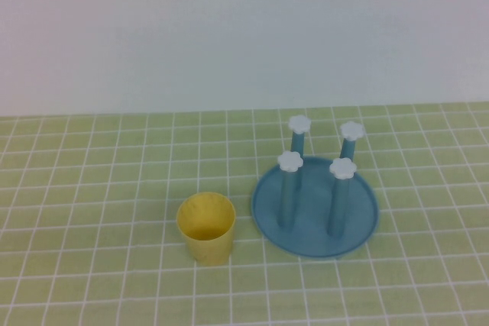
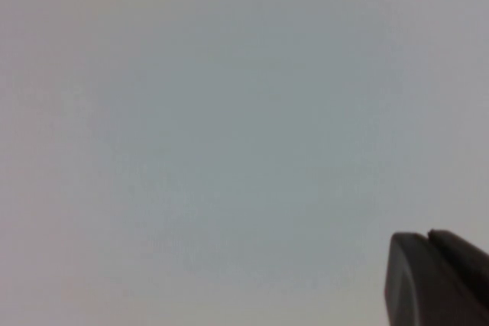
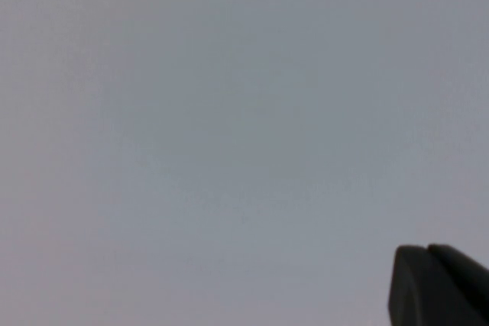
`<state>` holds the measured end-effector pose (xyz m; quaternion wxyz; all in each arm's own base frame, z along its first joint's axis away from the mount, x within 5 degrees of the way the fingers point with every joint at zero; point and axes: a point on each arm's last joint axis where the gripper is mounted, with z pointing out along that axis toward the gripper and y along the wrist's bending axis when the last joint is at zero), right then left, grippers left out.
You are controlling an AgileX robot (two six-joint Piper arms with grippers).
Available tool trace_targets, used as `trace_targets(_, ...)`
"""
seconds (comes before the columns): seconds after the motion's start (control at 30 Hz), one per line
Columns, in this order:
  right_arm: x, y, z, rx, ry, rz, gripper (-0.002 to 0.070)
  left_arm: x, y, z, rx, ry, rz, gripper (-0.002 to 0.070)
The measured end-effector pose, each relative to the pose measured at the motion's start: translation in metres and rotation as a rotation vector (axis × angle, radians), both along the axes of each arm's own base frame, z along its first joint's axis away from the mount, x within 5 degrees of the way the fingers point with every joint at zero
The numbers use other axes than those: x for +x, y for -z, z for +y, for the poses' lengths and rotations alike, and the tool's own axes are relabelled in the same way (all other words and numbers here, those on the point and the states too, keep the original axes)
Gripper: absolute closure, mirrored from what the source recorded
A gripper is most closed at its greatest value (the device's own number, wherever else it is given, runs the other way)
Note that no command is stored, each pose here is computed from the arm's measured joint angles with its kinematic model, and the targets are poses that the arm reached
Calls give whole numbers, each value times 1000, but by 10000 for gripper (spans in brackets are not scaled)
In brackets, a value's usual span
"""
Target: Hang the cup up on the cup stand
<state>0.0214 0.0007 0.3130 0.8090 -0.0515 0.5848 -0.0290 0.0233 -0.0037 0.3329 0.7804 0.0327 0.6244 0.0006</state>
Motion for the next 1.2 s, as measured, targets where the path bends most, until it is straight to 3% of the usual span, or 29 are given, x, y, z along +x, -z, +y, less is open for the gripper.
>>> trace_targets(0.13,-1,-11,-1,-4,7,94,678,15,2,-2,-8,22,154,675)
trace_targets(0.37,32,2,4,55,-28,398,678,45,19,-10,-257,119,324,675)
trace_targets(0.47,40,4,7,128,-68,451,678,55,16,-16,-306,170,447,670)
trace_targets(0.57,41,3,9,174,-90,446,678,69,6,-22,-286,228,579,594)
trace_targets(0.7,42,2,9,182,-94,436,678,90,-10,-31,-248,307,731,375)
trace_targets(0.8,41,3,9,180,-94,443,678,107,-23,-36,-193,367,853,253)
trace_targets(1.2,39,14,11,137,-100,564,678,209,-38,-46,-62,500,1148,234)
